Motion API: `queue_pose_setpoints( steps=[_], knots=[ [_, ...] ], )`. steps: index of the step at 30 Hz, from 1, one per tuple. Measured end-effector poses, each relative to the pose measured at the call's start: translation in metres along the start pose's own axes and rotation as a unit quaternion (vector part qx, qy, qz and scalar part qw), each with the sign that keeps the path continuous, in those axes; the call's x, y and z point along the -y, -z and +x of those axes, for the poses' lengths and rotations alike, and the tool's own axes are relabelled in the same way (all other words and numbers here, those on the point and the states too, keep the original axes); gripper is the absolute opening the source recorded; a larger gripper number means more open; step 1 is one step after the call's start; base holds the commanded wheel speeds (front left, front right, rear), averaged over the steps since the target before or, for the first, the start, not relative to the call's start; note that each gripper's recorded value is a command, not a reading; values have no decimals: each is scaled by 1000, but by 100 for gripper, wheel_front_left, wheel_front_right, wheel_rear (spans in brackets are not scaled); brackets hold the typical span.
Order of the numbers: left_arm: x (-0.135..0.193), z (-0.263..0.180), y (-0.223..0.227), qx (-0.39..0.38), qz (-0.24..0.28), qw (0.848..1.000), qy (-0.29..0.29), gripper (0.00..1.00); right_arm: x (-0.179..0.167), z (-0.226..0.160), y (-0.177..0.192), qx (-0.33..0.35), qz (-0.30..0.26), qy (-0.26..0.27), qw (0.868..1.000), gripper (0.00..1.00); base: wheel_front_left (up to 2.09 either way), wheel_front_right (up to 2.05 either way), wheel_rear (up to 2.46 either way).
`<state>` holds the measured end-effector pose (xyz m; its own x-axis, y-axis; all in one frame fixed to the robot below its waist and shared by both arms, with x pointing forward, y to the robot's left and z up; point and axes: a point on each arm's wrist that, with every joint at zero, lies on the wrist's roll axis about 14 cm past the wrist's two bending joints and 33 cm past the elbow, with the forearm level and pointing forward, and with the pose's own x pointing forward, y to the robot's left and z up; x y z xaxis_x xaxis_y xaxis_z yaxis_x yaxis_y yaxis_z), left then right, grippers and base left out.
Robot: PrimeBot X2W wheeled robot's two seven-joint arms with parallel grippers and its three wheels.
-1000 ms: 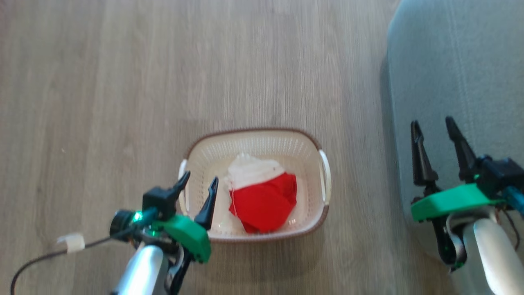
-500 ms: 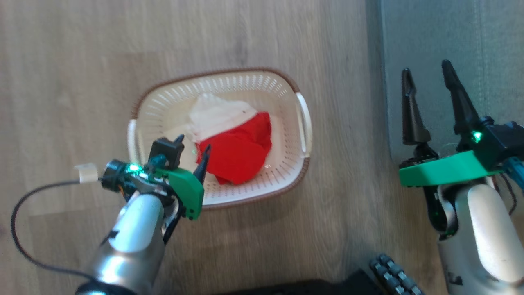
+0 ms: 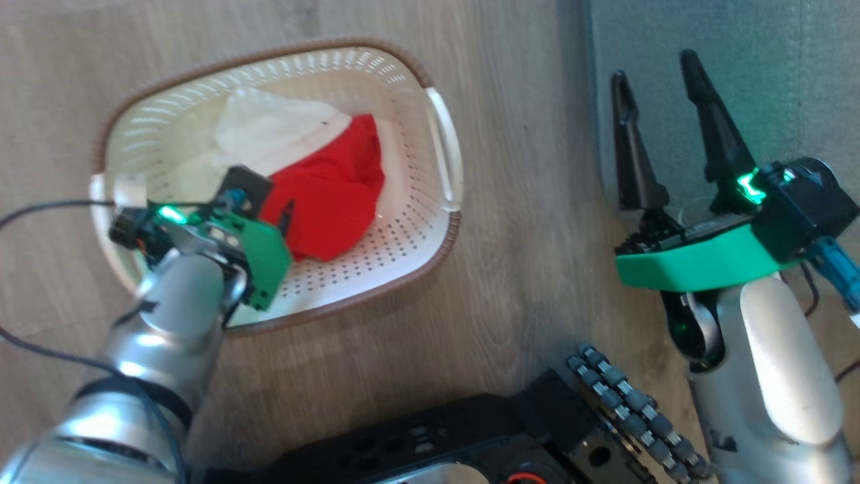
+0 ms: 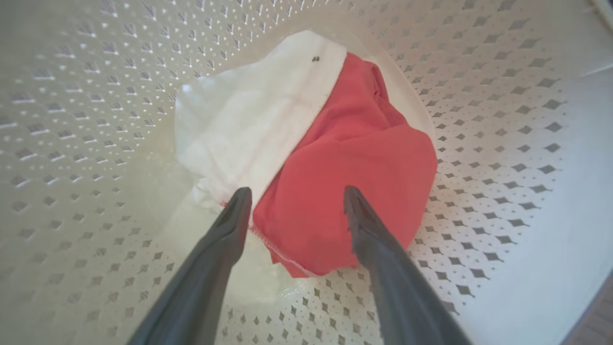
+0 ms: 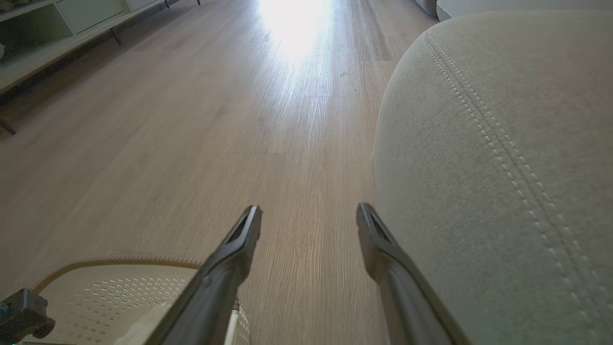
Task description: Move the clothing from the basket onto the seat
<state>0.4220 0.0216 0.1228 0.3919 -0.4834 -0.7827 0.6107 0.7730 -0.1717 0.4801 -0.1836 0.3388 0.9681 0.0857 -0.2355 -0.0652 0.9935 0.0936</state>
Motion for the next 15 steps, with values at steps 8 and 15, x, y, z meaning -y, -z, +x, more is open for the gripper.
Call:
queue_pose_setpoints(
  steps=[8,15],
  knots=[
    [8,35,11,-32,41,998,39,100,7,3,4,1,45,12,999,100,0,0,0],
    [17,58,31,-101,93,988,66,100,11,2,-1,7,39,14,999,100,0,0,0]
  ],
)
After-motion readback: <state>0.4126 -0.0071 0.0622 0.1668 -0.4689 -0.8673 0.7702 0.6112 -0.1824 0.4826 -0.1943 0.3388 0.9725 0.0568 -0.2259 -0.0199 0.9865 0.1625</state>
